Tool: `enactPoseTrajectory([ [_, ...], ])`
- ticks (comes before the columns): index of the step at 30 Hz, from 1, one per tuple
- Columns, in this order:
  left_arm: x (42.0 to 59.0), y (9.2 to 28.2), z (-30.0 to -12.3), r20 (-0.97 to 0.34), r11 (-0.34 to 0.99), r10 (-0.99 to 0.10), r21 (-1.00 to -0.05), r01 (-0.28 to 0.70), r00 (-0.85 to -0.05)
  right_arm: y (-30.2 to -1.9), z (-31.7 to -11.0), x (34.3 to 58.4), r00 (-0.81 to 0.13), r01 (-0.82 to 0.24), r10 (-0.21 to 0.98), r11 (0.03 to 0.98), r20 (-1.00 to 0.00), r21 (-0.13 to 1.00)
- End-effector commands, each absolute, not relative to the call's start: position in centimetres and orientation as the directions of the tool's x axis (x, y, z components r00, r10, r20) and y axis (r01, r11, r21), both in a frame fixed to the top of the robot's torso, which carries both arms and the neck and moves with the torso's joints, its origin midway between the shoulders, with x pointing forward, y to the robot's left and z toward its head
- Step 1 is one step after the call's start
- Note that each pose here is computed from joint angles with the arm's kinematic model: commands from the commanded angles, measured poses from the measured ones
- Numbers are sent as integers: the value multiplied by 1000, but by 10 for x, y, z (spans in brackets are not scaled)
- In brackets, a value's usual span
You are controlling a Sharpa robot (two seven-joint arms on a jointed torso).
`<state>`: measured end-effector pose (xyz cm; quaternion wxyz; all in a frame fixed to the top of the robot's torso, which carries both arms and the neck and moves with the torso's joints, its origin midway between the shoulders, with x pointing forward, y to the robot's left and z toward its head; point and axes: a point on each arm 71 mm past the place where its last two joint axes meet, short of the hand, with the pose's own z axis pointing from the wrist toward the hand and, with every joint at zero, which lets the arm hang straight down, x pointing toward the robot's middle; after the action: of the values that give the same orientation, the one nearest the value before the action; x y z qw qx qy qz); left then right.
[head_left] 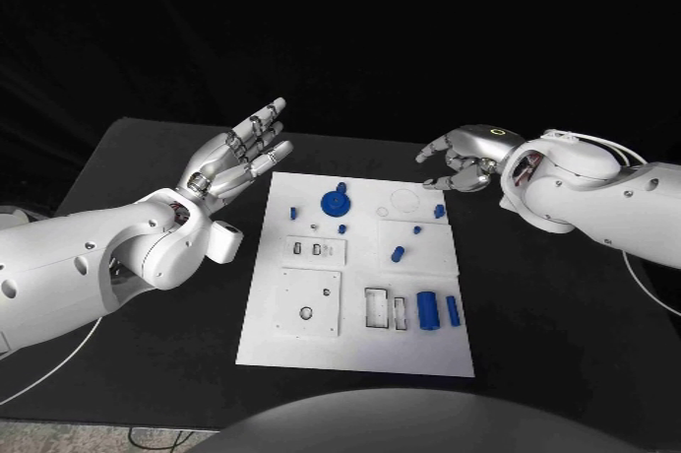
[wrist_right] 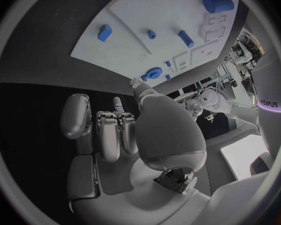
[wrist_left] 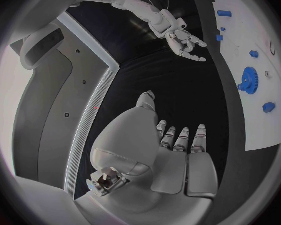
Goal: Assemble the parts on the task board
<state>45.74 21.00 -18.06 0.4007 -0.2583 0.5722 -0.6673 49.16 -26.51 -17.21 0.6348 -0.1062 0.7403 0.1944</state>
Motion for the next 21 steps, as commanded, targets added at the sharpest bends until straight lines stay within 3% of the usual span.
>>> enactPoseTrajectory([
  [1, 457, 208, -181, -105, -38, -822, -971, 238, -560, -274, -179, 489, -165, -398, 54, 910, -985, 117],
  [21, 457, 210, -183, -103, -34, -821, -973, 229, -562, -293, -204, 480, -187, -381, 46, 917, -981, 116],
])
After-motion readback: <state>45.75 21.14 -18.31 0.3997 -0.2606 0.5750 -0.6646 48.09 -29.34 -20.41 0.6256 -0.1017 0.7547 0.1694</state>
